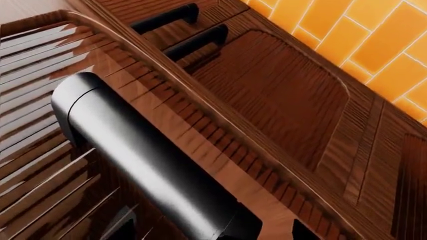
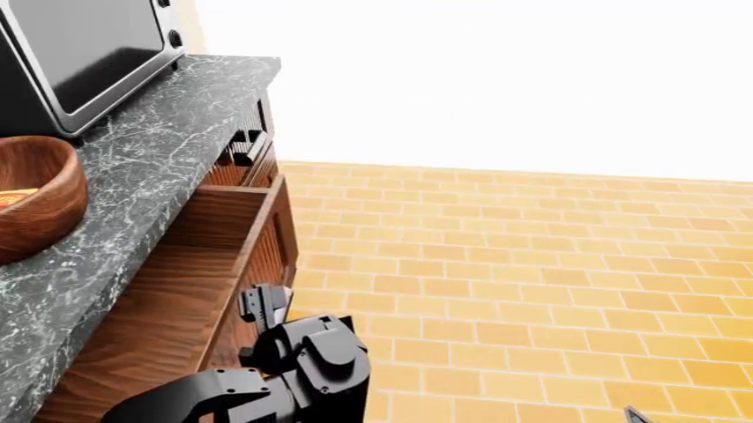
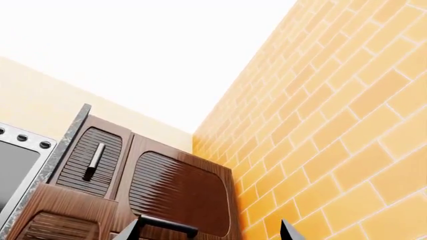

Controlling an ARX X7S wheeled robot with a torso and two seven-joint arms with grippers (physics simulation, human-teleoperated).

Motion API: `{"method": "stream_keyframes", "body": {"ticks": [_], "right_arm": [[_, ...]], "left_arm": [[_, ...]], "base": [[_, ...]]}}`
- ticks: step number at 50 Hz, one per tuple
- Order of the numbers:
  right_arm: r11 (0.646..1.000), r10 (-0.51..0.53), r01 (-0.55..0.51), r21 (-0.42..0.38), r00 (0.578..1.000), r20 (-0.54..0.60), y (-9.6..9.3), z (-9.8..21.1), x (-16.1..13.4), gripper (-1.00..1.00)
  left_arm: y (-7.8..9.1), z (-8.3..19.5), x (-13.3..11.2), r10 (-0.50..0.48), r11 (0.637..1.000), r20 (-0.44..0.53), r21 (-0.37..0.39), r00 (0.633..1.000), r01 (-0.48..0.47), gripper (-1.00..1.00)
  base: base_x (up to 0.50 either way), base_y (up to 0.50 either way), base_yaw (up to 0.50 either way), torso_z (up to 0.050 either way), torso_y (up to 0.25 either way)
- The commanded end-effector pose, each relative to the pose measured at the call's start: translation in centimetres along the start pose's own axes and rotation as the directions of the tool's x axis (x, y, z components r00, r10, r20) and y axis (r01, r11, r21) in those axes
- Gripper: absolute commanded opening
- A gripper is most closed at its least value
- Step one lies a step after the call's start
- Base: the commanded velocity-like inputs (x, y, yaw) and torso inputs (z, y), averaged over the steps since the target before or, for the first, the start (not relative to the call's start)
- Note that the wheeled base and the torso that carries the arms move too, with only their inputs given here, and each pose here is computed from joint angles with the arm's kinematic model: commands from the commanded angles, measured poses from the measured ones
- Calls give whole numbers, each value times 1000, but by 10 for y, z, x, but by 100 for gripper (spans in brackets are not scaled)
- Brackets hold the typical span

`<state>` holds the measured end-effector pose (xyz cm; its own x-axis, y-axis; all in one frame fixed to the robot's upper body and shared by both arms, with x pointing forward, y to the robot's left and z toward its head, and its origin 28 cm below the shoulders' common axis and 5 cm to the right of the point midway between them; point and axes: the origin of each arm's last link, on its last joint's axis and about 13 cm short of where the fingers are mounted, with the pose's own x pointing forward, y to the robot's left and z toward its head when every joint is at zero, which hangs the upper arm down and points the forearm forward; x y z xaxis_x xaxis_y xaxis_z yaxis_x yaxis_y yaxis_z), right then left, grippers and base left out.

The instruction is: Place the bar in the bowl and close the drawer.

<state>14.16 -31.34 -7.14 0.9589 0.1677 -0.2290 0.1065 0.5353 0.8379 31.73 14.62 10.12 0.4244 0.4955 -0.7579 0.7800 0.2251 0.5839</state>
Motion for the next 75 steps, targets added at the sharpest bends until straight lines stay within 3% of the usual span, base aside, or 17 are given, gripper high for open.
{"method": "stream_keyframes", "body": {"ticks": [1, 10, 24, 43, 62, 75], "right_arm": [[1000, 2, -2, -2, 1000, 4, -1, -2, -2, 100], [1000, 5, -5, -6, 1000, 13, -1, -2, -1, 100], [1000, 0, 0, -4, 1000, 17, -3, -7, -4, 100], [1000, -7, 7, -8, 1000, 24, -5, -8, -8, 100], [1000, -4, 5, -18, 1000, 28, -3, -12, -10, 100], [1000, -6, 7, -23, 1000, 28, -3, -17, -13, 100]], "left_arm": [[7, -6, 4, 51, 998, -67, -24, 996, -53, 100], [14, -9, 5, 99, 995, -111, -22, 989, -102, 100], [21, -4, 10, 127, 981, -167, 166, 978, -99, 100], [36, -18, 26, 55, 988, -309, 156, 950, -7, 100], [47, -33, 39, 24, 991, -390, 128, 921, 28, 100], [48, -44, 55, 51, 984, -425, 178, 904, 28, 100]], "base": [[0, 0, 0, 0, 0], [0, 0, 0, 2, 0], [0, 0, 0, 0, 1], [0, 0, 0, 0, 1], [0, 0, 0, 1, 1], [0, 0, 0, 0, 1]]}}
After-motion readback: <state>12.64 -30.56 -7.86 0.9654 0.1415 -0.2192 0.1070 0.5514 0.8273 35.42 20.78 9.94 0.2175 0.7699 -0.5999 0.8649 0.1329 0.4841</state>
